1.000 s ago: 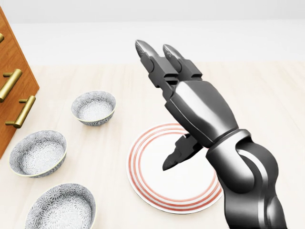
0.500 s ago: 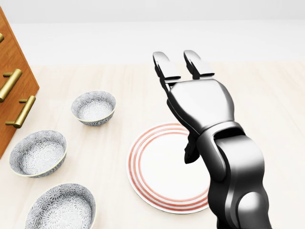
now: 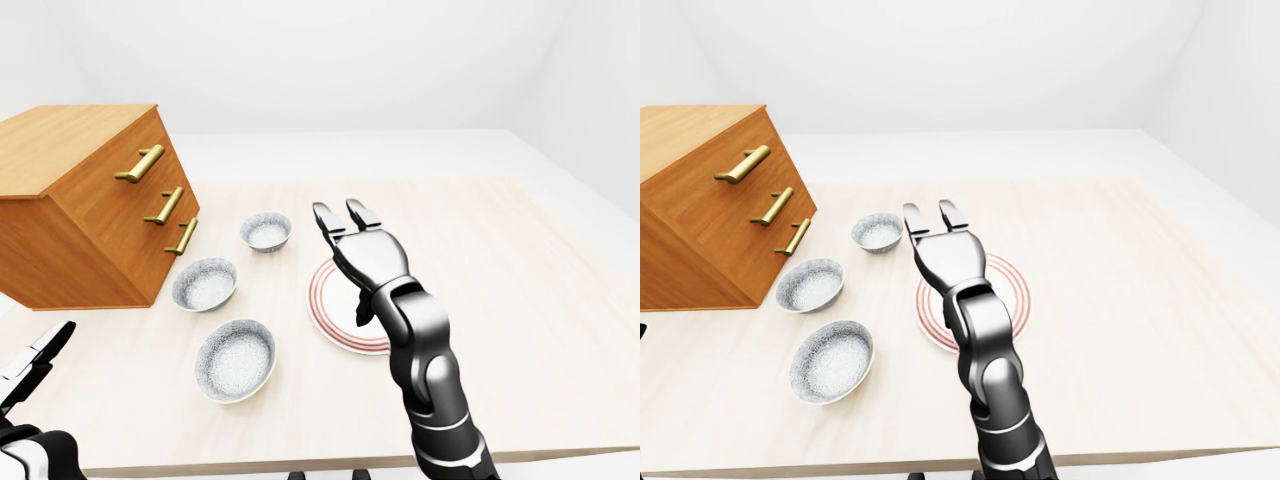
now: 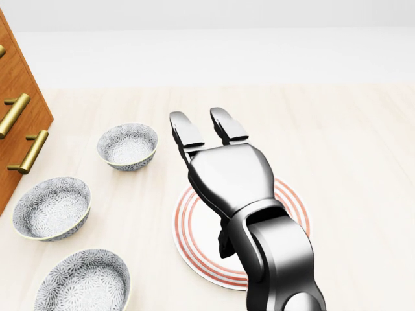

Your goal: Put the bowl at the front on the plate.

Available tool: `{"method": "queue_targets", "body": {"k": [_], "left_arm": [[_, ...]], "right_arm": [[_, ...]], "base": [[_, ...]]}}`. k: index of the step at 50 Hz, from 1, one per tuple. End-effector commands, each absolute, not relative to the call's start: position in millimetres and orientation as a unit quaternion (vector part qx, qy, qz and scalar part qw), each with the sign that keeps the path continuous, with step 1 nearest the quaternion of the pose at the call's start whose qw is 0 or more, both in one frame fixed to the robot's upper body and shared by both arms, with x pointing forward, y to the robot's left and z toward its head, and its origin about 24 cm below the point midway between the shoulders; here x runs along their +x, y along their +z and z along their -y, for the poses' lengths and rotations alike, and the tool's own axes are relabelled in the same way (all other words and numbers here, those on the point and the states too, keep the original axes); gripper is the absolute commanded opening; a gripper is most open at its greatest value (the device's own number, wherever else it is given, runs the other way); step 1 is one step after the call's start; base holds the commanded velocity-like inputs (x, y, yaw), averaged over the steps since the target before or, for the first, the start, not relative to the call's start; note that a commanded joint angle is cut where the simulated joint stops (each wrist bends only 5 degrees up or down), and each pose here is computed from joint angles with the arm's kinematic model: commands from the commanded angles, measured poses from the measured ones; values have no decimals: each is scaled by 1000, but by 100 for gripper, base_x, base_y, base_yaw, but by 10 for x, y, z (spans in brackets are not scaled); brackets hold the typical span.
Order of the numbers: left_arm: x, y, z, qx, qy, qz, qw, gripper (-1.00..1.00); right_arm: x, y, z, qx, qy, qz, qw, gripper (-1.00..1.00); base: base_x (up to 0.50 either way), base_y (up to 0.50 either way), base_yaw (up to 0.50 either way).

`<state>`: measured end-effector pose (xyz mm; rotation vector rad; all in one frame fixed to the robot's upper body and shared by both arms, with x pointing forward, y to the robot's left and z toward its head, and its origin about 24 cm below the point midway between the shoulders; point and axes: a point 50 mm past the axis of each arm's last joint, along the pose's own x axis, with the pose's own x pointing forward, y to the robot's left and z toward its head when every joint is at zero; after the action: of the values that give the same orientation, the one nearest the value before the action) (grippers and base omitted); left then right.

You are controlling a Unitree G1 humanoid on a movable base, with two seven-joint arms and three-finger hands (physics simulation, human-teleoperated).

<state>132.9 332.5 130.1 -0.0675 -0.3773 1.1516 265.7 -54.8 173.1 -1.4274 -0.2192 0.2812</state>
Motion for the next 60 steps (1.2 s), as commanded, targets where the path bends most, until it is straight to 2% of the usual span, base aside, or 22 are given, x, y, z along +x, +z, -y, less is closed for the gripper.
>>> {"method": "queue_targets", "body": {"k": [1,22,60], "left_arm": [[1324,1308,-3327,-33,541,179,821,100],[1324,1308,-3327,-33,541,179,821,100],[1311,1280,-3321,-32,540,173,823,100]], "right_arm": [[2582,1697,503,-653,130,99,740,100],[2584,1696,509,-651,129,96,742,100],[2457,1627,-98,-641,211,128,727,100]], "base": [[0,0,0],[0,0,0],[0,0,0]]}}
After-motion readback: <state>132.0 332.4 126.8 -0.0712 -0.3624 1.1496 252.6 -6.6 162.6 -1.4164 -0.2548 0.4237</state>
